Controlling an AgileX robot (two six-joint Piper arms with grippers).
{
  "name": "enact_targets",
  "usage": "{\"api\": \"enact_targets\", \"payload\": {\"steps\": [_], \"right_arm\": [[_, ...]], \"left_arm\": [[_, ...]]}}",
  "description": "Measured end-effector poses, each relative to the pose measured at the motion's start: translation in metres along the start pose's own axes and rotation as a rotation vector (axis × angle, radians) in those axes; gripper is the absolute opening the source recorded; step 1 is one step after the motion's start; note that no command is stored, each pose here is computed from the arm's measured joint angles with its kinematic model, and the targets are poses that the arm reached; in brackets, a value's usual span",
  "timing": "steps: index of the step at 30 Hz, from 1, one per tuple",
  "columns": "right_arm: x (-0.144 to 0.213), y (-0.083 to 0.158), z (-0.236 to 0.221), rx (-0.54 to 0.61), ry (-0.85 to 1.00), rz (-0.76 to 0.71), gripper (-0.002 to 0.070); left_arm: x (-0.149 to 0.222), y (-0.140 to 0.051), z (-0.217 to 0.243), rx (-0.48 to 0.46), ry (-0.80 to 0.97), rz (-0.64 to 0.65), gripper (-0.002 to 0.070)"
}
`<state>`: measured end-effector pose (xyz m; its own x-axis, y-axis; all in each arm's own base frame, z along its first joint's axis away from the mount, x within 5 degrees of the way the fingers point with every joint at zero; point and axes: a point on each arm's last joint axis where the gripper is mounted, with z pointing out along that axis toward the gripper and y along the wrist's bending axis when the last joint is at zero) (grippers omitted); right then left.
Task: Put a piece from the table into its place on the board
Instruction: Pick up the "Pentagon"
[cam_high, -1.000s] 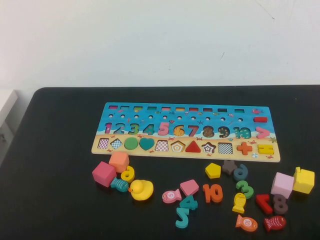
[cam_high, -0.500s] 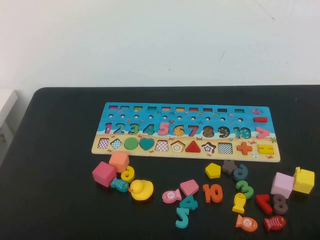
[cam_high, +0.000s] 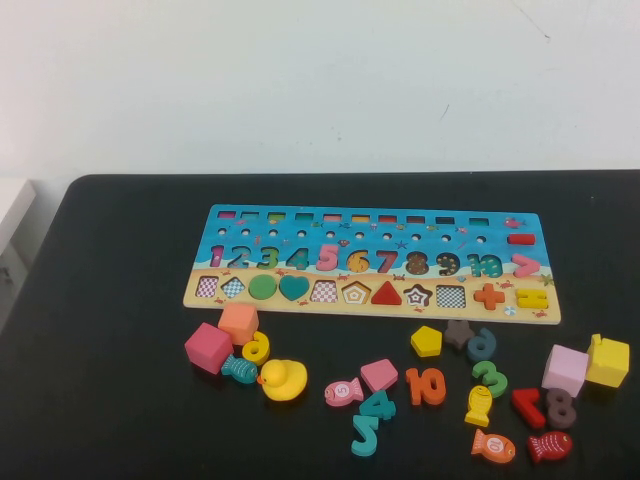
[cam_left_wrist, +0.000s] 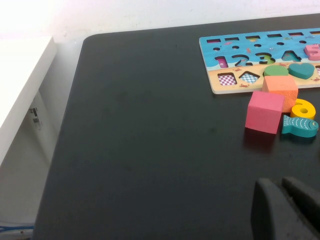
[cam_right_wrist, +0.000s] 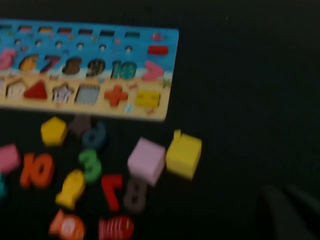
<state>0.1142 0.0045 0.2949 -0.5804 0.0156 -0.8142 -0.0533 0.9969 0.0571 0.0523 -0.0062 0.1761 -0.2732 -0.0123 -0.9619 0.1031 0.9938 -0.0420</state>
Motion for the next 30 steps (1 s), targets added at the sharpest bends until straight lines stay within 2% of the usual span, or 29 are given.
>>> {"api": "enact_targets", "payload": {"steps": [3, 7, 10, 19, 23, 28, 29, 30], "right_arm": [[-0.015, -0.004, 0.021, 0.011, -0.056, 0.04, 0.0019], [-0.023, -0.005, 0.049, -0.019, -0.059, 0.179, 0.0018], [-0.021, -0.005, 0.076, -0.052, 0.051, 0.217, 0.0018], [-0.038, 0.002, 0.149, -0.185, 0.434, 0.165, 0.0019], [-0.055, 0.032, 0.176, -0.27, 0.479, 0.083, 0.0019], [-0.076, 0.087, 0.203, -0.374, 0.459, -0.039, 0.0019], [-0.08, 0.107, 0.216, -0.399, 0.47, -0.077, 0.0019], [-0.079, 0.113, 0.224, -0.404, 0.489, -0.084, 0.0019]], "left_arm": [[0.0, 0.0, 0.0, 0.0, 0.0, 0.0, -0.0001], [0.0, 0.0, 0.0, 0.0, 0.0, 0.0, -0.0001], [0.0, 0.0, 0.0, 0.0, 0.0, 0.0, -0.0001], [0.0, 0.0, 0.0, 0.0, 0.0, 0.0, -0.0001], [0.0, 0.0, 0.0, 0.0, 0.0, 0.0, -0.0001], [0.0, 0.0, 0.0, 0.0, 0.0, -0.002, -0.0001], [0.0, 0.0, 0.0, 0.0, 0.0, -0.002, -0.0001], [0.0, 0.0, 0.0, 0.0, 0.0, -0.002, -0.0001]]}}
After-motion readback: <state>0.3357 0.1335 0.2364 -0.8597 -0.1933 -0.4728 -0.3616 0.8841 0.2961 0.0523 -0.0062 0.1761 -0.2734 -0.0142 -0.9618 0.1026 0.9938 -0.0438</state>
